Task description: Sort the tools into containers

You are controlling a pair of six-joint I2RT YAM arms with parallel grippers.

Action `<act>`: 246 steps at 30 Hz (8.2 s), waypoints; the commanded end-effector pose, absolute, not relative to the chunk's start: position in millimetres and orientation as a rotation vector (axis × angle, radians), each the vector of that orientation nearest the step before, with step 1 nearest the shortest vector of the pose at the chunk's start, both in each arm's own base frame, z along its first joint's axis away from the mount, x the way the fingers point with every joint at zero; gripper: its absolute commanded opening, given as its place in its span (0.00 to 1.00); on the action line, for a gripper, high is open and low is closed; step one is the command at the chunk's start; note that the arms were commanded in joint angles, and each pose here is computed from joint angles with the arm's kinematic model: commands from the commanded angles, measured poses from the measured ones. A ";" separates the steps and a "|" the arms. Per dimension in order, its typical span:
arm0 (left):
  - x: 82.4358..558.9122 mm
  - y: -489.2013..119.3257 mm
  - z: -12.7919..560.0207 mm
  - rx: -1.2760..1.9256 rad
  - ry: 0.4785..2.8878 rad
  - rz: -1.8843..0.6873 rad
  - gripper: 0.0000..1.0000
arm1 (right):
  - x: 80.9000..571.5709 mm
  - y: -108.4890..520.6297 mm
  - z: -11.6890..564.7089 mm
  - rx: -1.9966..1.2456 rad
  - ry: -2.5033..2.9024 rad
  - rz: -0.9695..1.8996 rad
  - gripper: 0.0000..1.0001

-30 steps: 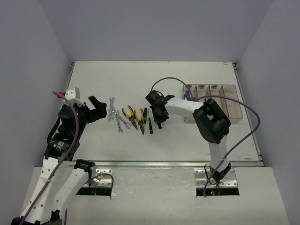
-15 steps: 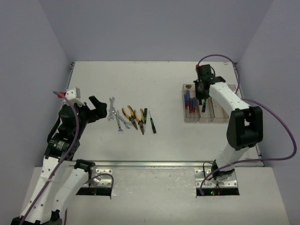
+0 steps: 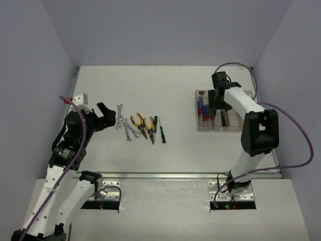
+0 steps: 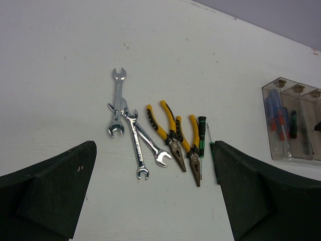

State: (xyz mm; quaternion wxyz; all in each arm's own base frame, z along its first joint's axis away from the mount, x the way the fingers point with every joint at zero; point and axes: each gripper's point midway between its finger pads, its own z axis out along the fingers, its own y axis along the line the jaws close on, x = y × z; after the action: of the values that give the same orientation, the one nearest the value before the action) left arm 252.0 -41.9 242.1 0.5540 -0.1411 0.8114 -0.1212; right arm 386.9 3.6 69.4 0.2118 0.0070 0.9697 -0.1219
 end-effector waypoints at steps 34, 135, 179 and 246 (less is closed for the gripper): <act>250.8 -43.7 263.9 -0.315 1.825 -0.316 1.00 | 301.7 267.3 -10.5 -0.361 2.760 -0.056 0.19; 371.5 -310.8 81.5 -0.186 2.425 -0.523 0.00 | 265.3 198.7 138.1 -0.215 2.192 1.154 0.99; 318.0 -158.0 180.4 -0.409 2.159 -0.163 1.00 | 420.0 -26.6 69.9 0.069 2.675 -0.397 0.34; 383.4 -288.1 140.3 -0.425 2.308 -0.547 0.00 | 257.6 224.3 139.3 -0.353 2.129 1.223 0.96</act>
State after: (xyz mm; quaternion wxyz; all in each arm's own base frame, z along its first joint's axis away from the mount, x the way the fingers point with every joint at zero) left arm 370.6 -249.5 49.9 0.2818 -0.1370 0.9458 -0.0852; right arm 256.7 194.4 109.7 0.2614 -0.0812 0.8648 0.4209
